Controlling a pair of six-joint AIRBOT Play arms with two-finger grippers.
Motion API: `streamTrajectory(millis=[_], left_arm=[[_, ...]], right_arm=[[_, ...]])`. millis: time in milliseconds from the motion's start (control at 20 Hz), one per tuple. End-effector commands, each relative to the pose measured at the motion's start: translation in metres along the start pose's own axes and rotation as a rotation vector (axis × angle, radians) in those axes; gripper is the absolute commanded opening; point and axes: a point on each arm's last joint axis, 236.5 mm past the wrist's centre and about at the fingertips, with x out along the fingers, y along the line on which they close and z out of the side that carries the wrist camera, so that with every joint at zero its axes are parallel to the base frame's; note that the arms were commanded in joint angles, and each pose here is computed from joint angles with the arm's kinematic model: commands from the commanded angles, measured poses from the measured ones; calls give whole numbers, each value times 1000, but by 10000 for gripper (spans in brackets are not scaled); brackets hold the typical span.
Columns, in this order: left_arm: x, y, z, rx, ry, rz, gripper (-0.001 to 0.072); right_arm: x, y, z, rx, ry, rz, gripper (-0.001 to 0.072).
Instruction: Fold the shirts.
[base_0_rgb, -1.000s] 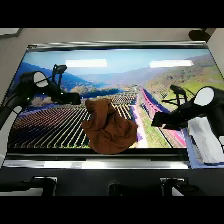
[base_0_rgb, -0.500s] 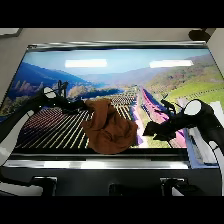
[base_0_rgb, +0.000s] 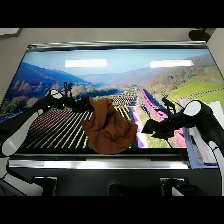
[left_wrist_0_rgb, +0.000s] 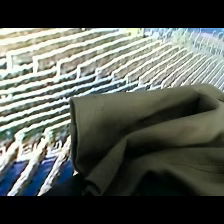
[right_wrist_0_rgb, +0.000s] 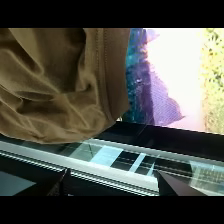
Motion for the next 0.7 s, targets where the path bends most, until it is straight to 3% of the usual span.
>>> streamTrajectory(millis=[0, 100, 200, 250, 650], left_arm=[[9, 0, -4, -6, 18, -11, 425], [13, -1, -9, -3, 34, -10, 295], [13, -2, -10, -1, 35, -10, 63], [12, -3, -10, 1, 39, -12, 35], [-12, -7, -3, 64, 22, -13, 33]], right_arm=[[1, 0, 2, 12, -10, 4, 639], [4, 1, 0, -5, -1, -9, 640], [18, 7, -10, -39, 24, -20, 652], [30, 8, -17, -47, 36, -26, 680], [109, 35, -45, 99, 4, 114, 669]])
